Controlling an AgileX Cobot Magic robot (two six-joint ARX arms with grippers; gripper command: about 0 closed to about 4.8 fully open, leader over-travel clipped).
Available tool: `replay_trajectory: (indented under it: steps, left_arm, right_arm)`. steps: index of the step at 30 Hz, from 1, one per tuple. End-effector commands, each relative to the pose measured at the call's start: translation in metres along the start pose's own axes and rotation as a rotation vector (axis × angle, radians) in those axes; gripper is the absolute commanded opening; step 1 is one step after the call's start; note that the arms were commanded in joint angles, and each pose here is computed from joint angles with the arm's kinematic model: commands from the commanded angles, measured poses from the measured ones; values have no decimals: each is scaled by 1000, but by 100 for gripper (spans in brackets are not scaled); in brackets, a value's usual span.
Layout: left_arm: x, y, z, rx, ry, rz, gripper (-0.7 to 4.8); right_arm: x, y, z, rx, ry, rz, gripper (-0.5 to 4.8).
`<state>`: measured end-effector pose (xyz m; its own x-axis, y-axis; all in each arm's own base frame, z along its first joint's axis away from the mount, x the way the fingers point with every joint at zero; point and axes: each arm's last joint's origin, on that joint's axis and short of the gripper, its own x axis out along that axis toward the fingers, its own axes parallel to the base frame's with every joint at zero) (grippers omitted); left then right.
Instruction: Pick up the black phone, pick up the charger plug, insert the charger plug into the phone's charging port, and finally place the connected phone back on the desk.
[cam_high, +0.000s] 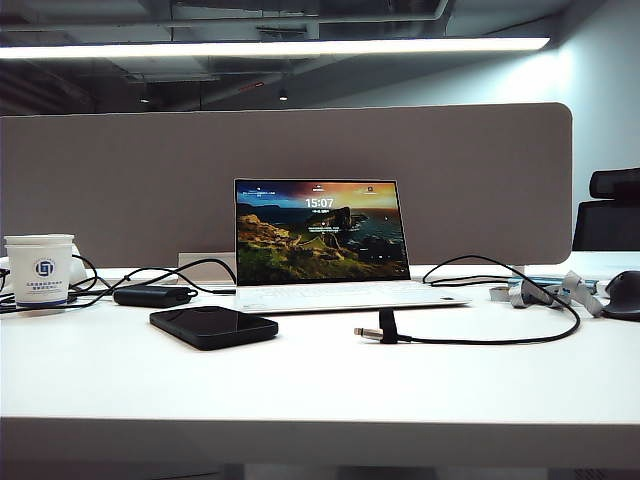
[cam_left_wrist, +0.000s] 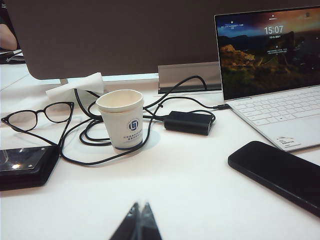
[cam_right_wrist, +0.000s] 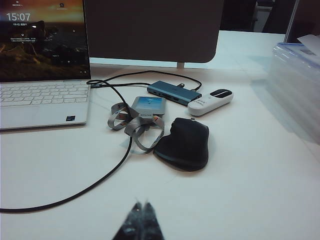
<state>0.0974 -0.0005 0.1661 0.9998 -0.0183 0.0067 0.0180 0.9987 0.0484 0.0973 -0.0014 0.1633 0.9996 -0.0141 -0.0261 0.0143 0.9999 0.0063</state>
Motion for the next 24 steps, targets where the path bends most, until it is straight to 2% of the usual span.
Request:
replay_trajectory:
  steps: [1,11,13,16,24]
  left_arm:
    - [0,0,1,-3,-6,-5,-6]
    - [0,0,3,-5,-27,-1,-5]
    - [-1,1,8,-40,-51,14,-5]
    - [-5,4,23,-137,-72,92,-6]
    - [-13,7,78,-166,-122,109,-5]
  right_arm:
    - [0,0,5,-1,-47,3,-5]
    - [-1,0,10,20,-71,4,-5]
    - [-3,0,18,46,-90,5,-5]
    - [-9,0,39,50,-141,3,-5]
    - [-21,0,107,50,-224,-1,-5]
